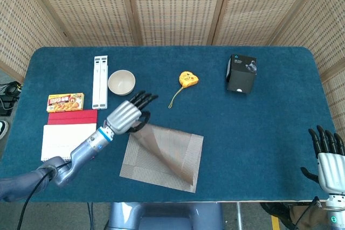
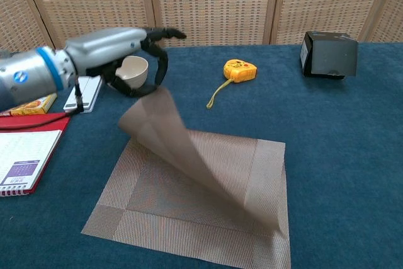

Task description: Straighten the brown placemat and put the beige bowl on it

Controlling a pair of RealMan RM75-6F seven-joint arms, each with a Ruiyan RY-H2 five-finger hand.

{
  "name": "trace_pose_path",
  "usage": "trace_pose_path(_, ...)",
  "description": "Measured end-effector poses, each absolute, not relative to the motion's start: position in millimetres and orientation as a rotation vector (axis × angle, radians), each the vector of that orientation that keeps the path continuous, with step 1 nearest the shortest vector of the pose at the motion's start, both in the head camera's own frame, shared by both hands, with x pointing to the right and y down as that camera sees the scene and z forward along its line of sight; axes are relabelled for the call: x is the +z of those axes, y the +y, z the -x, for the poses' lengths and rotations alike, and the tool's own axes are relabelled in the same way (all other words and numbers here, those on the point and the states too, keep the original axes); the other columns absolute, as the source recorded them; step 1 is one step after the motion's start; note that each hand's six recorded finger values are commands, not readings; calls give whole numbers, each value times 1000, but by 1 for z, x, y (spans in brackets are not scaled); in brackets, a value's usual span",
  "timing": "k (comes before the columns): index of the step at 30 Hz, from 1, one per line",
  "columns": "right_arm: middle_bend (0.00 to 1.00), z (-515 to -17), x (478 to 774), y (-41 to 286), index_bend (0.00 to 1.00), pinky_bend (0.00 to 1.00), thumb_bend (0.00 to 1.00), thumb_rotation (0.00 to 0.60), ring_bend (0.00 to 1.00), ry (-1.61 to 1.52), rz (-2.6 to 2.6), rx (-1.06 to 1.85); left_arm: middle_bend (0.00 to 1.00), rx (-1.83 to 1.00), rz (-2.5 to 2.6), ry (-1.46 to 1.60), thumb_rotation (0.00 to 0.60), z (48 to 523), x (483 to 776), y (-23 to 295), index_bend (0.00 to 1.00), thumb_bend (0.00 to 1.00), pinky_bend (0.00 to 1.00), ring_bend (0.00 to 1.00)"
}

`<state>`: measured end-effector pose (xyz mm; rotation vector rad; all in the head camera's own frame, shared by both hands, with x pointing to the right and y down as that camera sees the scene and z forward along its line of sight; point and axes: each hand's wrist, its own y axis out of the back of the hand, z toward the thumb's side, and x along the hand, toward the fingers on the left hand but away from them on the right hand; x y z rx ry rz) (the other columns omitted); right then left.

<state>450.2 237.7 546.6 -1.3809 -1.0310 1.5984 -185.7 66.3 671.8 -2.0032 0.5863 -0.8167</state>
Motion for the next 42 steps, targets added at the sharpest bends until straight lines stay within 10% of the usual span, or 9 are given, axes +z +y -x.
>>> trace_pose_path(15,0,-452,558,237,0,0,0,600,0,-998,1377,1640,0,-1153,1779,768,600,178,709,-42,701,635,0,0)
trace_pose_path(21,0,-454,561,236,0,0,0,600,0,-994,1377,1652,0,-1250,1758,751,600,179,733,-43,0,34,0,0)
trace_pose_path(42,0,-442,561,241,0,0,0,600,0,-956,1388,1617,0,-943,1839,946,600,207,656,-37,0,0,0,0)
